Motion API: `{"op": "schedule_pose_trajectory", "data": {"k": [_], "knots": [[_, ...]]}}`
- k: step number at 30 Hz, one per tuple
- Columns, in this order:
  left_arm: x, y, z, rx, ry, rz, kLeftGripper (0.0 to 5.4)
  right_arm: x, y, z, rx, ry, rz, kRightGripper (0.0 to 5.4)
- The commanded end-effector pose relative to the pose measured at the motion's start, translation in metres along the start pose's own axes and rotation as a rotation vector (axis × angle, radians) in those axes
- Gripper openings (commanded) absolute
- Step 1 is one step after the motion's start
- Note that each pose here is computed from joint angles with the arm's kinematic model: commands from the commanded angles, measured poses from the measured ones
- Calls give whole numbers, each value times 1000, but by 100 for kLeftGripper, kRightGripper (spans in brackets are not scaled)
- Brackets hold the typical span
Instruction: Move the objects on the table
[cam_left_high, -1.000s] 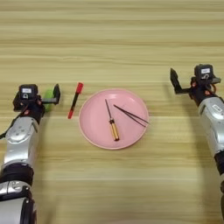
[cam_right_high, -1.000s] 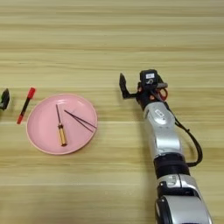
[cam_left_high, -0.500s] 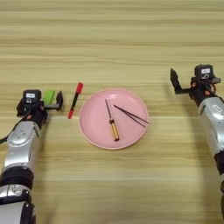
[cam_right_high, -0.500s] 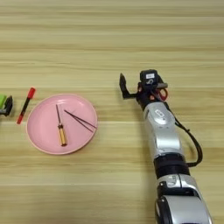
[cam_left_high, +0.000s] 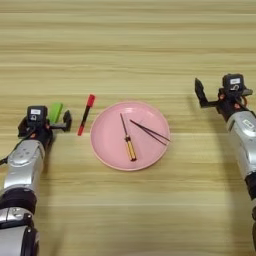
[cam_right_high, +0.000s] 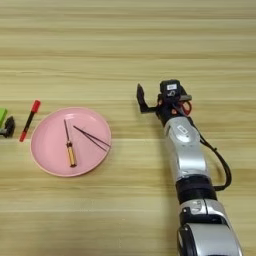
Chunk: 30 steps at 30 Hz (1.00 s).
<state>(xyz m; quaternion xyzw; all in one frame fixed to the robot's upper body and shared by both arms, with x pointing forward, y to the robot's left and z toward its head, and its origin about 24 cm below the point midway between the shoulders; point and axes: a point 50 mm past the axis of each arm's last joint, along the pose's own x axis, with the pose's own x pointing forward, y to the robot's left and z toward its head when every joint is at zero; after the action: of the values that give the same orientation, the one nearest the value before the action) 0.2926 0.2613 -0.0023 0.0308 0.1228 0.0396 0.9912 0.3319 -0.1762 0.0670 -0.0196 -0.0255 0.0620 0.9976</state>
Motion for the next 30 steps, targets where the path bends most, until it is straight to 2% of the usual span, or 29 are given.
{"op": "schedule_pose_trajectory", "data": {"k": [1, 9, 14, 30], "knots": [[-2, 2, -9, 13, 58, 7, 540, 4, 0, 5, 8, -13, -8, 540], [-2, 1, -11, 15, 74, 5, 540, 5, 0, 5, 9, -13, -10, 540], [-2, 1, -12, 1, 76, 9, 487, 5, -1, 5, 10, -14, -14, 540], [-2, 1, -12, 4, 69, 4, 333, 5, -2, 5, 9, -13, -18, 540]]}}
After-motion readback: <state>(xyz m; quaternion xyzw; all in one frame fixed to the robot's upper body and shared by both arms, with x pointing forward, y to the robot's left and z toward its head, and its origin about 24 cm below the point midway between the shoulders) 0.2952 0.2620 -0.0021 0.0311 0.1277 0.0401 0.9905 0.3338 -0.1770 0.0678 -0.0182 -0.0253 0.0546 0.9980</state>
